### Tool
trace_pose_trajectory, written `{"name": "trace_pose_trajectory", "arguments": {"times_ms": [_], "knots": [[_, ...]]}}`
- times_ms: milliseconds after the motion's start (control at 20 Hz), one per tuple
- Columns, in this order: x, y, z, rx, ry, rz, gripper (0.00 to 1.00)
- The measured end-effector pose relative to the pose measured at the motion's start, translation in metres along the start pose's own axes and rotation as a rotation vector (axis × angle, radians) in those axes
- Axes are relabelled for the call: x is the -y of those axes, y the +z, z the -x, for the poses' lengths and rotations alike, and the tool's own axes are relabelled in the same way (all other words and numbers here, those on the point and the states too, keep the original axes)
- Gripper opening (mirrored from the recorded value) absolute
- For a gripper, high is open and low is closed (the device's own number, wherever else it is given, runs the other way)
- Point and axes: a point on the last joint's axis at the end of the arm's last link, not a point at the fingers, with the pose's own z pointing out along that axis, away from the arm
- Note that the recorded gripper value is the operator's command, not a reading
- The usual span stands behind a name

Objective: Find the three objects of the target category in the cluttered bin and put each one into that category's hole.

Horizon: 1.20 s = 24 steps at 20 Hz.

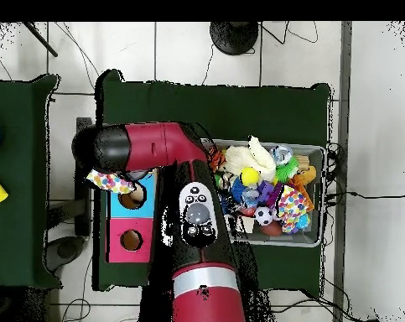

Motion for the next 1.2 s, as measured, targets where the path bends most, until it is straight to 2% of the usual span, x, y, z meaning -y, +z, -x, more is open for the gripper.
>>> {"name": "trace_pose_trajectory", "arguments": {"times_ms": [400,850,1200], "knots": [[-0.009,-0.003,-0.005,-0.001,-0.006,0.021,0.00],[-0.014,-0.043,0.008,0.041,-0.025,0.001,0.00],[-0.001,-0.057,0.021,0.052,-0.024,-0.012,0.00]]}}
